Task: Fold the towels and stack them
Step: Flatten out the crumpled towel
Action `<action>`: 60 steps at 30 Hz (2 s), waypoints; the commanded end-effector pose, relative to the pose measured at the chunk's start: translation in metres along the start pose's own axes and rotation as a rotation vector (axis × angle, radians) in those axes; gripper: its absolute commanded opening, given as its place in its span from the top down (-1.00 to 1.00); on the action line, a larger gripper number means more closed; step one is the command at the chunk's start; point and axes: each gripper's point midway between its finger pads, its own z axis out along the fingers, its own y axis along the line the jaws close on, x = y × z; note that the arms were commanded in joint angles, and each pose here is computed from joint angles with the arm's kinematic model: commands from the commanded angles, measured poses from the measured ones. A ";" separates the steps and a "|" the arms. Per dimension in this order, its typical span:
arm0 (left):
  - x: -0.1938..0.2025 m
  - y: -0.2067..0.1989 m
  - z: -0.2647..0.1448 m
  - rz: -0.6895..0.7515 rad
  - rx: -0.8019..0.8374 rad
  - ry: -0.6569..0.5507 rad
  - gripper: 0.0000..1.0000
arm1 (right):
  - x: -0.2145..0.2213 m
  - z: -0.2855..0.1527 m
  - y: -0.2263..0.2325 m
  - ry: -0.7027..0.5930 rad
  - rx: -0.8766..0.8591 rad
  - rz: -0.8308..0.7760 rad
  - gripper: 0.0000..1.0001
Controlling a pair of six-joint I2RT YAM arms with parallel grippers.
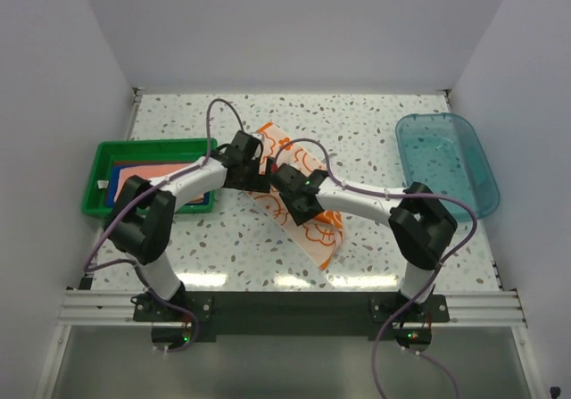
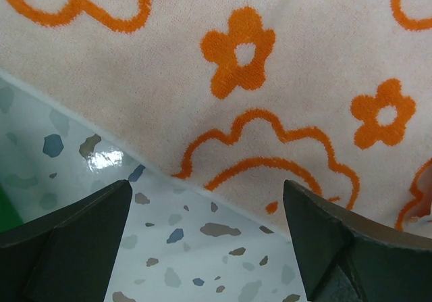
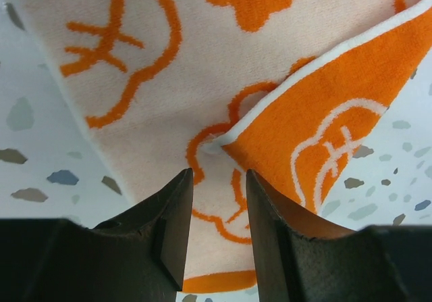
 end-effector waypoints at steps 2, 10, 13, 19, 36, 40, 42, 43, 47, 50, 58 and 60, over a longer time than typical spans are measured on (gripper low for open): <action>-0.013 -0.010 0.011 -0.019 0.021 -0.039 -0.99 | -0.010 0.010 -0.020 -0.043 0.080 0.013 0.19; 0.005 -0.004 0.027 -0.006 -0.016 0.011 -0.99 | 0.000 0.024 -0.036 -0.011 0.109 0.032 0.51; 0.010 0.000 0.030 -0.004 -0.034 0.024 -0.99 | 0.001 0.021 -0.041 -0.014 0.104 0.059 0.88; 0.015 0.007 0.034 0.000 -0.068 0.038 -1.00 | 0.019 0.006 -0.087 -0.010 0.127 0.238 1.00; 0.007 0.009 0.032 0.036 -0.086 0.019 -1.00 | 0.100 -0.062 -0.230 -0.119 0.454 0.798 0.08; 0.000 0.009 0.031 0.043 -0.088 0.006 -1.00 | 0.071 -0.065 -0.218 -0.148 0.322 0.693 0.02; -0.006 0.010 0.033 0.046 -0.102 0.000 -1.00 | 0.057 -0.054 -0.190 -0.136 0.149 0.632 0.02; -0.007 0.010 0.033 0.048 -0.108 0.004 -1.00 | 0.055 -0.050 -0.179 -0.122 0.096 0.614 0.02; -0.024 0.009 0.034 0.053 -0.121 -0.019 -1.00 | 0.072 -0.028 -0.141 0.035 0.006 0.513 0.02; -0.031 0.007 0.038 0.062 -0.133 -0.019 -1.00 | 0.095 -0.018 -0.116 0.151 -0.017 0.451 0.03; -0.038 0.003 0.064 0.094 -0.136 0.012 -1.00 | 0.154 -0.013 -0.059 0.356 -0.122 0.384 0.03; -0.035 0.001 0.071 0.101 -0.130 0.029 -1.00 | 0.167 -0.016 -0.038 0.393 -0.156 0.352 0.03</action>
